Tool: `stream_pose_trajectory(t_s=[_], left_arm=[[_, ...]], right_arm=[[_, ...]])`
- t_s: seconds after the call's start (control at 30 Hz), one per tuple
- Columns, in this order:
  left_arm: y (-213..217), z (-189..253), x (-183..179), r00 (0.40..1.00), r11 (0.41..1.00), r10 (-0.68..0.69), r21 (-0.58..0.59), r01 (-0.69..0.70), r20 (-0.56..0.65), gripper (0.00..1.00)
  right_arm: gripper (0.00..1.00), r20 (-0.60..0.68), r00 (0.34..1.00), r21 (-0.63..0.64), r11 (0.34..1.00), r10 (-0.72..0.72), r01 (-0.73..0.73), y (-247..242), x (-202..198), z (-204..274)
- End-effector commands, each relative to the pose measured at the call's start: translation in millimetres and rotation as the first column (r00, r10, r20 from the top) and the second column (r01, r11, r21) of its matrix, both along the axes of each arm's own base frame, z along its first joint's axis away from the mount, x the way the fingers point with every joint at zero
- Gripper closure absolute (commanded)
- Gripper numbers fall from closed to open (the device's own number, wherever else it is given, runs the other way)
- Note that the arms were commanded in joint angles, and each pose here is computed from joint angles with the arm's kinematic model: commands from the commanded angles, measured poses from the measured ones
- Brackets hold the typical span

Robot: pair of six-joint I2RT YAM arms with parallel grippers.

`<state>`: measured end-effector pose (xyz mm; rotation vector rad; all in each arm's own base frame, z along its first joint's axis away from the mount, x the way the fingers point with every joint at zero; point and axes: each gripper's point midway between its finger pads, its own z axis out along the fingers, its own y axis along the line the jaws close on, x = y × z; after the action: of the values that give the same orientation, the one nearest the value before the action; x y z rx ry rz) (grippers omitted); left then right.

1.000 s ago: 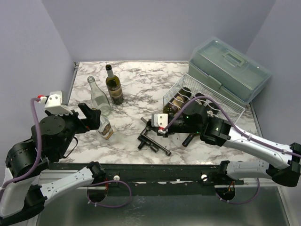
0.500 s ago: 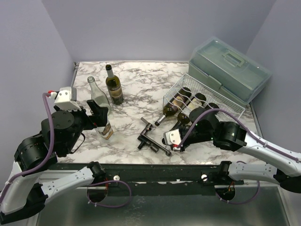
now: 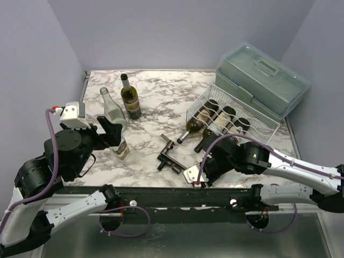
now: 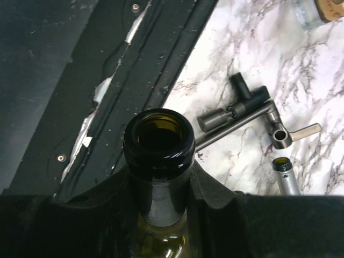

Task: Put the wine bottle on the wine rack

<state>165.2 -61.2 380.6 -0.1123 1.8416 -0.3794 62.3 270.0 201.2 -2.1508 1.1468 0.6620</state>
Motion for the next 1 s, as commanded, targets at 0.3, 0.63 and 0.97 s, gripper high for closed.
stream_pose_trajectory(t_s=[0.3, 0.63, 0.97], left_arm=[[2.5, -2.8, -3.8, 1.000, 1.000, -0.009, -0.010, 0.009, 0.005, 0.01], [7.5, -5.1, -6.1, 1.000, 1.000, -0.011, 0.006, 0.011, 0.016, 0.01], [22.2, 2.1, -9.4, 0.998, 1.000, 0.015, 0.018, -0.017, 0.056, 0.01]], right_arm=[[0.99, 0.034, 0.999, -0.133, 0.991, -0.007, 0.011, -29.8, 0.0, -4.1], [0.99, 0.294, 0.955, -0.294, 0.955, 0.046, 0.044, -65.1, 38.1, -46.3], [0.99, 0.377, 0.922, -0.374, 0.925, 0.086, 0.066, -77.3, 54.3, -71.2]])
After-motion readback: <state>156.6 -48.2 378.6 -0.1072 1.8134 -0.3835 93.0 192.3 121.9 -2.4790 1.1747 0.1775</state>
